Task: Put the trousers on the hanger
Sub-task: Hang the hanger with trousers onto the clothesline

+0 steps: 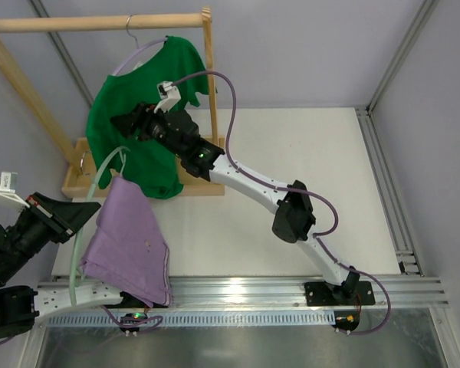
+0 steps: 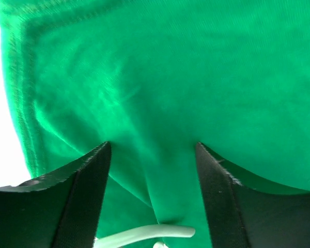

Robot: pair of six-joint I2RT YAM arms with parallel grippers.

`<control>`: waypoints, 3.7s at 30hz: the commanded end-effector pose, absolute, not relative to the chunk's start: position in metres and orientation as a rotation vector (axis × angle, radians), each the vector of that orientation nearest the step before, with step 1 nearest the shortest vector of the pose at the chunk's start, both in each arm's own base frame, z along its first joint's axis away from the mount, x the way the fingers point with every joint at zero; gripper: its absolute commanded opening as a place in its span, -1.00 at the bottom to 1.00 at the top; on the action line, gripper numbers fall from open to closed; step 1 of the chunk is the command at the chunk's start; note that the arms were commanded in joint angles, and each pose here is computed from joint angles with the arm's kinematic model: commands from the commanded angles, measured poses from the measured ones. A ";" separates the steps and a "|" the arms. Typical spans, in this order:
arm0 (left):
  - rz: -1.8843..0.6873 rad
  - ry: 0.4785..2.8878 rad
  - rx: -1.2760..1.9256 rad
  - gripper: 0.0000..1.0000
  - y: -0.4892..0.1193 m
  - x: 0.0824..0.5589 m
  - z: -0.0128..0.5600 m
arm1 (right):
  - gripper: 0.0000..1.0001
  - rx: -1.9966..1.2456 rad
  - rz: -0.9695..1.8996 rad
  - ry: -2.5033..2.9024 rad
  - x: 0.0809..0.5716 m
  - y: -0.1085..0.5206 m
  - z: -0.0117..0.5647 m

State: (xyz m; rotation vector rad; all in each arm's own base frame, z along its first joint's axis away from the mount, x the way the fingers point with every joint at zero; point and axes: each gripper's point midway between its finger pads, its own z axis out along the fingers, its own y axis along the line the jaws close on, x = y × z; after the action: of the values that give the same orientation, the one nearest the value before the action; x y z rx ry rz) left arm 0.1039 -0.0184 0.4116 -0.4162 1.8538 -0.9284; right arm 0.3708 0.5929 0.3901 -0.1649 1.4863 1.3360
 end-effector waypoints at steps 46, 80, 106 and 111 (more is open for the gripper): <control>-0.623 1.556 -0.437 -0.99 0.017 0.179 0.504 | -0.92 -0.243 1.145 1.551 0.376 0.427 0.416; -0.119 1.501 0.052 -0.99 -0.133 0.193 0.546 | -0.92 -0.277 1.122 1.615 0.364 0.418 0.402; -0.279 1.669 -0.233 -0.99 -0.052 0.294 0.520 | -0.92 -0.301 1.102 1.638 0.350 0.402 0.396; -0.237 1.593 -0.276 -0.99 -0.033 0.304 0.543 | -0.92 -0.307 1.120 1.643 0.349 0.403 0.391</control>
State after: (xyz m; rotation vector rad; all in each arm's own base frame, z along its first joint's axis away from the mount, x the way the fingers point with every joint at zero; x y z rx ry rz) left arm 0.3030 -0.0327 0.4855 -0.3001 1.7869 -0.1608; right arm 0.3589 0.4114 0.3622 -0.2992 1.7164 1.0776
